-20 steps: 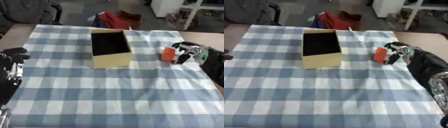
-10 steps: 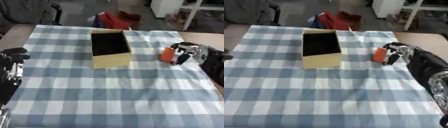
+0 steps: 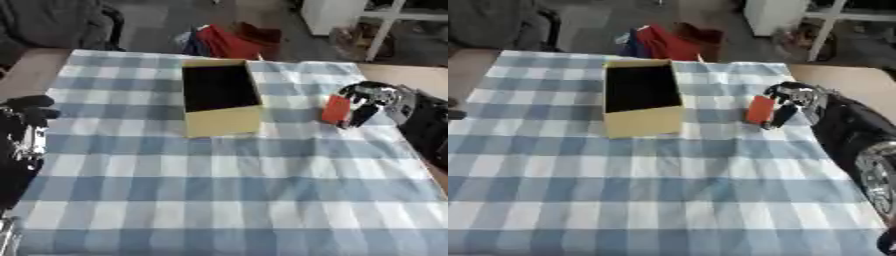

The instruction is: Pick up objects on the table and place them in the box.

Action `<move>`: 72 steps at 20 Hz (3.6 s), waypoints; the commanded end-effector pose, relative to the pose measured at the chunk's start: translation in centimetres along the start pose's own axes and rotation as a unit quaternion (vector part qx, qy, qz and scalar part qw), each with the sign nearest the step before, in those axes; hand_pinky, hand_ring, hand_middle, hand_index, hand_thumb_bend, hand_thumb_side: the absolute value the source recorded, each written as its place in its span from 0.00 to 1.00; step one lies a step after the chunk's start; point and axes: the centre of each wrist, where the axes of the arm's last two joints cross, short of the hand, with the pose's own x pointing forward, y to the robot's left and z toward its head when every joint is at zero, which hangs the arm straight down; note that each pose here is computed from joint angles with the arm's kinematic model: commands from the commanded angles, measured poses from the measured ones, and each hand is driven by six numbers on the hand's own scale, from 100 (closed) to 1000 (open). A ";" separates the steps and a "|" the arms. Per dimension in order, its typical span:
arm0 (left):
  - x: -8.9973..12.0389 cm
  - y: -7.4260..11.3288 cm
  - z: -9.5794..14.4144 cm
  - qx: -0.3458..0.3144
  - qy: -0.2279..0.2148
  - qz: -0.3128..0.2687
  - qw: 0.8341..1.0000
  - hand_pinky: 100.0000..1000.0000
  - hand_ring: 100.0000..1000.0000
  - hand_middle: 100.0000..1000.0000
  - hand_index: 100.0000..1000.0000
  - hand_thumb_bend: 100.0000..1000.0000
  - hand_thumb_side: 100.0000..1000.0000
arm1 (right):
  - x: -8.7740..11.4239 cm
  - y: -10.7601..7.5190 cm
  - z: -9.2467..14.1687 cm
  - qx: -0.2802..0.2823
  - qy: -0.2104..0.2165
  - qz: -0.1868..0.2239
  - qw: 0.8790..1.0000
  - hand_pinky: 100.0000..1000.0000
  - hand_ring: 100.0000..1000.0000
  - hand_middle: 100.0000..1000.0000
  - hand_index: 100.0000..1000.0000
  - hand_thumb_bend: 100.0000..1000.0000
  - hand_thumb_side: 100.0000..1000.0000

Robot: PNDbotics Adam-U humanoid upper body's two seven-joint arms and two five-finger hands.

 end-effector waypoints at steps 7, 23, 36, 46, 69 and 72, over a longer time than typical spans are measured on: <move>0.4 0.4 -0.5 0.006 -0.014 -0.006 1.000 0.82 0.62 0.62 0.71 0.00 0.55 | 0.2 -1.7 0.4 -0.032 0.001 -0.015 0.999 0.80 0.83 0.77 0.88 0.32 0.13; 0.4 0.4 -0.5 0.007 -0.013 -0.005 1.000 0.82 0.63 0.62 0.70 0.00 0.55 | 0.0 -1.9 0.5 -0.089 0.004 -0.021 0.996 0.75 0.73 0.50 0.68 0.09 0.06; 0.4 0.3 -0.5 0.003 -0.013 -0.003 1.000 0.82 0.63 0.62 0.70 0.00 0.55 | 5.8 -7.2 1.1 -0.135 -0.076 0.020 0.988 0.75 0.73 0.50 0.68 0.11 0.08; 0.6 0.0 -0.7 -0.005 -0.017 0.002 1.000 0.82 0.63 0.62 0.70 0.00 0.55 | 14.9 -10.6 2.5 -0.132 -0.191 0.133 0.964 0.75 0.75 0.54 0.71 0.10 0.11; 1.1 -0.3 -1.4 -0.009 -0.032 0.009 0.999 0.82 0.63 0.62 0.70 0.00 0.55 | 17.0 -5.4 0.4 -0.095 -0.248 0.190 0.945 0.78 0.84 0.91 1.00 0.68 0.21; 1.1 -0.3 -1.4 -0.009 -0.032 0.009 0.999 0.82 0.63 0.62 0.70 0.00 0.55 | 17.0 -5.8 0.6 -0.114 -0.250 0.195 0.942 0.78 0.84 0.92 1.00 0.72 0.27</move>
